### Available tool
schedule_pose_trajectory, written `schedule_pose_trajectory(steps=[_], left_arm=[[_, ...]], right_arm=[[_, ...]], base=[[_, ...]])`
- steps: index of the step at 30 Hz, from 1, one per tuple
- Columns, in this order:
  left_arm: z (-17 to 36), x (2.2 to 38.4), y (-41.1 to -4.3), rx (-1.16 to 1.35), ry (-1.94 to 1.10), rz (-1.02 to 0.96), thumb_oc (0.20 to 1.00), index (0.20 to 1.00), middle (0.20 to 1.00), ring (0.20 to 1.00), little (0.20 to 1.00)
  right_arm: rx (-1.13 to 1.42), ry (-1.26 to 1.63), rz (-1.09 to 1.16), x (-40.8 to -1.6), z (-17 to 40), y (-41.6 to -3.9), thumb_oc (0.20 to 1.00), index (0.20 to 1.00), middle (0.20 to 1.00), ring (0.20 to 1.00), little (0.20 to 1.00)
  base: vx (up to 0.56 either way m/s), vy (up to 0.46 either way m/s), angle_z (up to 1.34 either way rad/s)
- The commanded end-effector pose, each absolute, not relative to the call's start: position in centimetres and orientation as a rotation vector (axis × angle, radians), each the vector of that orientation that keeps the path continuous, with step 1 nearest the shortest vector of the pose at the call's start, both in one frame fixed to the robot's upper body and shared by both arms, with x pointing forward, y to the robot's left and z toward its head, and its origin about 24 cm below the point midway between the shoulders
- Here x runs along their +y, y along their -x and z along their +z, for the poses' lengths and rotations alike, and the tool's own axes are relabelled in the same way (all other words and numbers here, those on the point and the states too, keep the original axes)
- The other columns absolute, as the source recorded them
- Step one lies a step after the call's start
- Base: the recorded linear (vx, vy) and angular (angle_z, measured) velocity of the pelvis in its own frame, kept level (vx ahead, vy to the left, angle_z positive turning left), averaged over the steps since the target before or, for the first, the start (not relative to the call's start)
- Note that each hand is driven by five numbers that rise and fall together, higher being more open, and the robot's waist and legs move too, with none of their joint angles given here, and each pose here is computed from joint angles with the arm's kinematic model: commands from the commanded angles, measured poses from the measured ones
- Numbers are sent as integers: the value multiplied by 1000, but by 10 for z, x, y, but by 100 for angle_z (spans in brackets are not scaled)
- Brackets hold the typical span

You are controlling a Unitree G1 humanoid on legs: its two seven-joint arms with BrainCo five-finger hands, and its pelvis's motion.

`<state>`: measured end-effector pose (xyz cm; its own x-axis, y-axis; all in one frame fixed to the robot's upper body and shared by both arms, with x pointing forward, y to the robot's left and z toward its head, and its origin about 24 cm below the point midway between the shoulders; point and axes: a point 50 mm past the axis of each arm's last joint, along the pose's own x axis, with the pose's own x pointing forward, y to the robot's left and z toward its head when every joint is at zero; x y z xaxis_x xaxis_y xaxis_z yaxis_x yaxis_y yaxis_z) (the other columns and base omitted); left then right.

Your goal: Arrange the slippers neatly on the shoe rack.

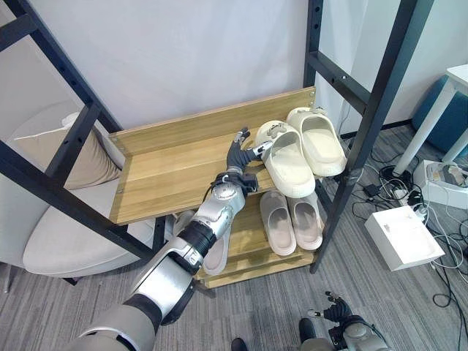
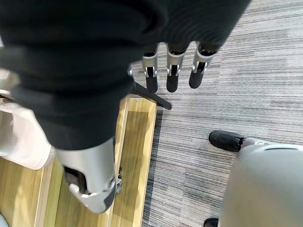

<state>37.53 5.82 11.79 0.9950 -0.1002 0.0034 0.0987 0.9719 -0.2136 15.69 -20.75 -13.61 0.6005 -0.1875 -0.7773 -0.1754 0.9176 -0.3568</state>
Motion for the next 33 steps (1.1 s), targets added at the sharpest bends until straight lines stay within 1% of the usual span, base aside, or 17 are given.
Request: schedule_pose_trajectory(steps=[1, 6, 8, 10, 11, 12, 16, 18, 19, 20, 21, 25, 28, 31, 32, 33], left_arm=[[147, 36, -387, -38, 200, -137, 1000, 1000, 1000, 1000, 1000], [141, 43, -391, -26, 134, -104, 1000, 1000, 1000, 1000, 1000], [144, 45, -391, -52, 96, -104, 1000, 1000, 1000, 1000, 1000], [154, 52, -392, -129, -28, -71, 1000, 1000, 1000, 1000, 1000], [154, 52, -392, -129, -28, -71, 1000, 1000, 1000, 1000, 1000], [164, 61, -394, -215, -169, -24, 1000, 1000, 1000, 1000, 1000], [179, 89, -396, -342, -385, 120, 1000, 1000, 1000, 1000, 1000], [190, 111, -396, -411, -474, 200, 1000, 1000, 1000, 1000, 1000], [190, 111, -396, -411, -474, 200, 1000, 1000, 1000, 1000, 1000], [195, 126, -393, -454, -522, 240, 1000, 1000, 1000, 1000, 1000], [197, 133, -392, -465, -544, 259, 1000, 1000, 1000, 1000, 1000], [198, 150, -380, -509, -498, 279, 1000, 1000, 1000, 1000, 1000], [195, 154, -371, -518, -436, 252, 1000, 1000, 1000, 1000, 1000], [183, 154, -357, -502, -290, 178, 1000, 1000, 1000, 1000, 1000], [177, 152, -351, -485, -179, 146, 1000, 1000, 1000, 1000, 1000], [176, 150, -346, -489, -140, 117, 1000, 1000, 1000, 1000, 1000]], right_arm=[[887, 430, -7, -201, -131, -174, 1000, 1000, 1000, 1000, 1000], [889, 418, -5, -200, -132, -173, 1000, 1000, 1000, 1000, 1000], [888, 415, -8, -200, -132, -173, 1000, 1000, 1000, 1000, 1000], [881, 404, -11, -200, -132, -172, 1000, 1000, 1000, 1000, 1000], [881, 404, -11, -200, -132, -172, 1000, 1000, 1000, 1000, 1000], [860, 389, -19, -201, -130, -175, 1000, 1000, 1000, 1000, 1000], [818, 366, -45, -206, -124, -182, 1000, 1000, 1000, 1000, 1000], [801, 357, -52, -209, -122, -185, 1000, 1000, 1000, 1000, 1000], [801, 357, -52, -209, -122, -185, 1000, 1000, 1000, 1000, 1000], [796, 352, -63, -211, -121, -186, 1000, 1000, 1000, 1000, 1000], [799, 353, -65, -212, -121, -186, 1000, 1000, 1000, 1000, 1000], [814, 340, -75, -213, -123, -184, 1000, 1000, 1000, 1000, 1000], [827, 336, -71, -210, -126, -180, 1000, 1000, 1000, 1000, 1000], [853, 329, -71, -208, -129, -175, 1000, 1000, 1000, 1000, 1000], [860, 330, -74, -208, -130, -173, 1000, 1000, 1000, 1000, 1000], [864, 327, -69, -207, -131, -172, 1000, 1000, 1000, 1000, 1000]], base=[[0, 0, 0], [0, 0, 0], [0, 0, 0], [0, 0, 0], [0, 0, 0], [0, 0, 0], [-13, -13, 6], [-1, -3, 8], [-3, -1, 4], [0, 0, 0], [-1, 5, 4], [3, 3, 6], [0, 0, 0], [0, 0, 0], [0, 0, 0], [0, 0, 0]])
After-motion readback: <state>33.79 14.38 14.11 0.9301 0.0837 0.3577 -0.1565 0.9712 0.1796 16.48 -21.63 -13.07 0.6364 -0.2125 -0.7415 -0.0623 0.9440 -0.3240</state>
